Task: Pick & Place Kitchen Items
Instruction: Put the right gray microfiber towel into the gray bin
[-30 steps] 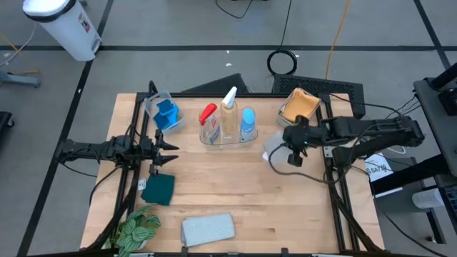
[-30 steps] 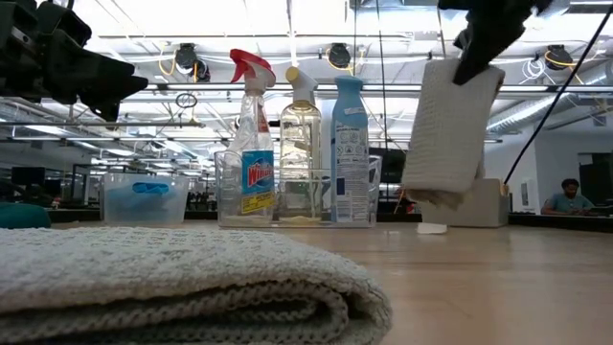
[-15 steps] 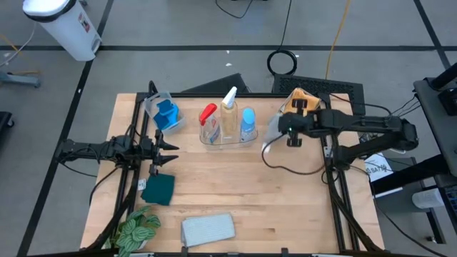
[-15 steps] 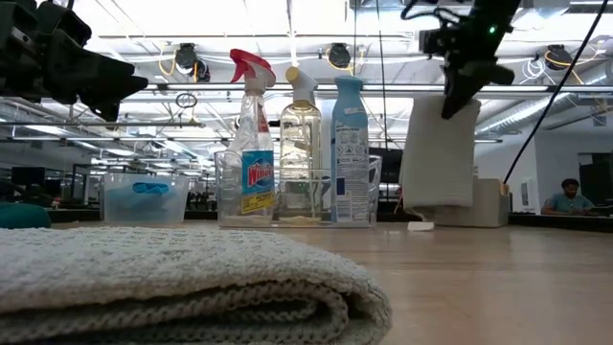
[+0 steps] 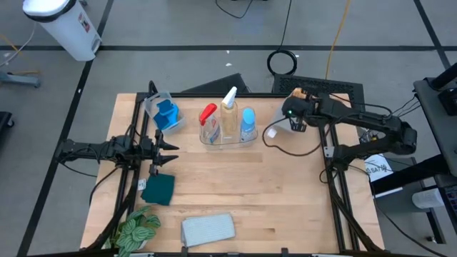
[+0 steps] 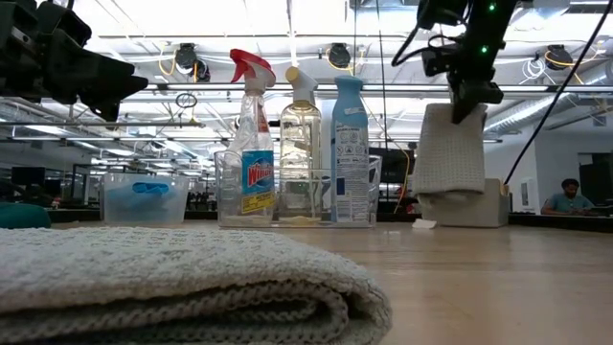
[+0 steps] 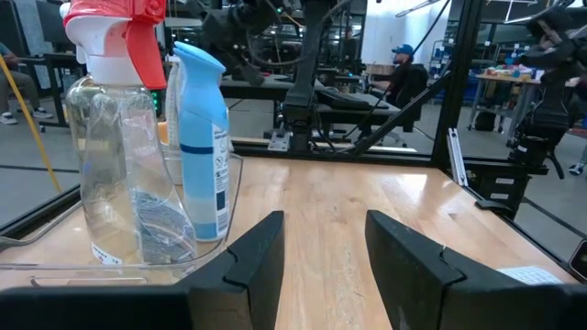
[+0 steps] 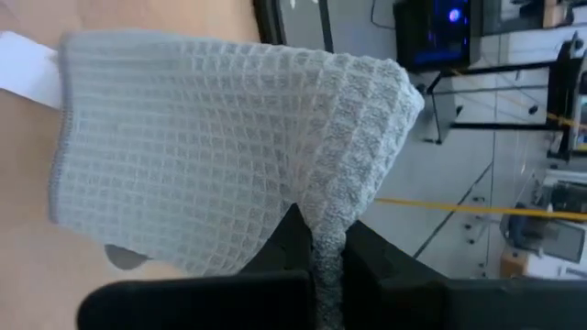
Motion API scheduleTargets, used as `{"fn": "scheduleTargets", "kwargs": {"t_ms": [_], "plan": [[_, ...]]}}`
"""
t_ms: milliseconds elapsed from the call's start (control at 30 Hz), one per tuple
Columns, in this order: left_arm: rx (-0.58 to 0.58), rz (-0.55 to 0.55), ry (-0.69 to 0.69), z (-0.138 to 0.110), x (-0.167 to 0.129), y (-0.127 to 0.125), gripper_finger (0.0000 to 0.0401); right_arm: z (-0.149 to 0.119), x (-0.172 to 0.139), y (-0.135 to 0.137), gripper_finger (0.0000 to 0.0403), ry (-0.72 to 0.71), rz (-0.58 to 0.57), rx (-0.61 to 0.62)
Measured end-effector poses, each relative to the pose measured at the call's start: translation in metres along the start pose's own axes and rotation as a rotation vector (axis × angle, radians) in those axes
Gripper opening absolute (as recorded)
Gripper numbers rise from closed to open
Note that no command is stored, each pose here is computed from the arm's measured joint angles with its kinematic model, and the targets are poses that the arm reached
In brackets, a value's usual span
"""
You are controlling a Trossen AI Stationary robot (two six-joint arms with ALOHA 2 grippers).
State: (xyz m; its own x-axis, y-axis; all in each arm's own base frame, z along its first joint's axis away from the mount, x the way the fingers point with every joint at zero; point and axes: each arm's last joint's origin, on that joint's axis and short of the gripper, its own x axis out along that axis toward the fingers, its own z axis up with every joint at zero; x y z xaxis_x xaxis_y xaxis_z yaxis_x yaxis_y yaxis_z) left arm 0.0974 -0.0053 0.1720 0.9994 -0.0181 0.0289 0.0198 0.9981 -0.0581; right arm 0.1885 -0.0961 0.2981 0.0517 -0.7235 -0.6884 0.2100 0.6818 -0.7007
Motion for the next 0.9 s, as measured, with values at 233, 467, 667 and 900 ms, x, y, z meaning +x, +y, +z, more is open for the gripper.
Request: {"fn": "scheduleTargets", "kwargs": {"t_ms": [233, 467, 667, 900], "plan": [[0.0, 0.0, 0.0, 0.0, 0.0, 0.0, 0.0159, -0.008, 0.016, -0.008, 0.0004, 0.061, -0.016, 0.05], [0.0, 0.0, 0.0, 0.0, 0.0, 0.0, 0.0159, -0.018, 0.049, -0.003, 0.0004, 0.094, -0.045, 0.064], [0.0, 0.0, 0.0, 0.0, 0.0, 0.0, 0.0159, -0.029, 0.081, 0.007, 0.0004, 0.081, -0.095, 0.049], [0.0, 0.0, -0.001, 0.0, 0.0, 0.0, 0.0159, -0.048, 0.107, 0.016, 0.0004, 0.118, -0.13, 0.027]]}}
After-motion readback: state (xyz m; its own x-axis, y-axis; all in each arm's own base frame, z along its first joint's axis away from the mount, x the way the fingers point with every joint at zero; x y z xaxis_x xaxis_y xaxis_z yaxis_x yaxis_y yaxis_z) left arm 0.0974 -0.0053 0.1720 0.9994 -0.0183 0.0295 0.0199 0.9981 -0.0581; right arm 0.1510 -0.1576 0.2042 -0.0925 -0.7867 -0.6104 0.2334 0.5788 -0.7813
